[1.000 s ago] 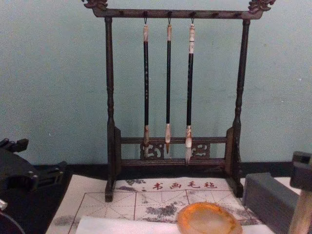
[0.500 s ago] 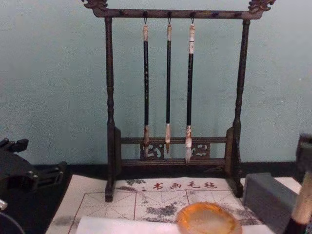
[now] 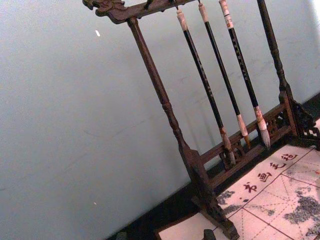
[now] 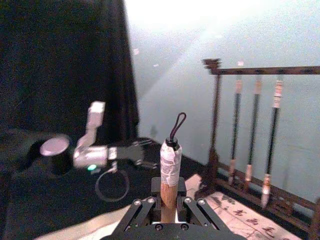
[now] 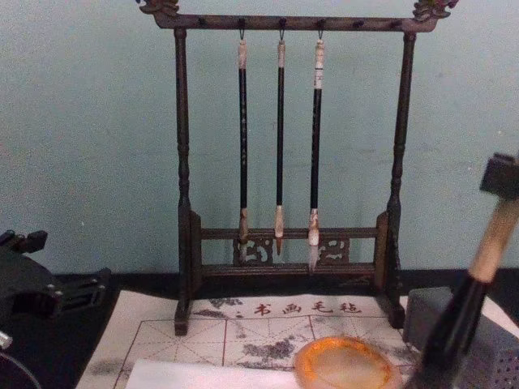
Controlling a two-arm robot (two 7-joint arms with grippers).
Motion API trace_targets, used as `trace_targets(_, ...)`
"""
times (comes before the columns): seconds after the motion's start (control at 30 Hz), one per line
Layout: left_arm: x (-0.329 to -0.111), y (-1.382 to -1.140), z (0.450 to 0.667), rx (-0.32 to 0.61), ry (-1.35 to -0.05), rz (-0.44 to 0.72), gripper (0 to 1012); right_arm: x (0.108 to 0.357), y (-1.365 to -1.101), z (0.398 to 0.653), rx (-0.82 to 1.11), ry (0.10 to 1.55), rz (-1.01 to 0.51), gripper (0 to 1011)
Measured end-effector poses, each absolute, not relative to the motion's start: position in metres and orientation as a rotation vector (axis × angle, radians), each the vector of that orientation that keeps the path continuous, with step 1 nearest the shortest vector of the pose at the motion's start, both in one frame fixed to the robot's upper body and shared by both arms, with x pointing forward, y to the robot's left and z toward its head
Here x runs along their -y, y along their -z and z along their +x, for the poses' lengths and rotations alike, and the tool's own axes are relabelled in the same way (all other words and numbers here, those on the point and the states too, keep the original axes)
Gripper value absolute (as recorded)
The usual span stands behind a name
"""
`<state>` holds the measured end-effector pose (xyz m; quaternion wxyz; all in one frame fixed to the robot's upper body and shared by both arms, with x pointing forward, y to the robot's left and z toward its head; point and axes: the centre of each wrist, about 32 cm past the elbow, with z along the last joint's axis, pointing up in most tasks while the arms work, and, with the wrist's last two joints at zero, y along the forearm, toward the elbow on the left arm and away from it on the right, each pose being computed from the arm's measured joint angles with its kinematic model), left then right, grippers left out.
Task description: Pick up the brush from the inkstone, write on the paper, then place the brush back to its original position.
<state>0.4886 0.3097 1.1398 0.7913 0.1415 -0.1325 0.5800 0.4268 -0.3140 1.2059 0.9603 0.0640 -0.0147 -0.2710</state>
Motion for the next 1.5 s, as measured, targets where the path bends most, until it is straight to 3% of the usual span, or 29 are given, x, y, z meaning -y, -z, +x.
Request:
trace_targets(0.8,-0.310,-1.140,0.489,0.285,-1.248,0.304,1001,0.286,-1.204,0.487,-0.463,0.991,0.305,181)
trace_targets(1.5,-0.310,-1.140,0.489,0.285,-1.248,0.305,1001,0.271,-1.199,0.526,-0.734,1.133,0.364,181)
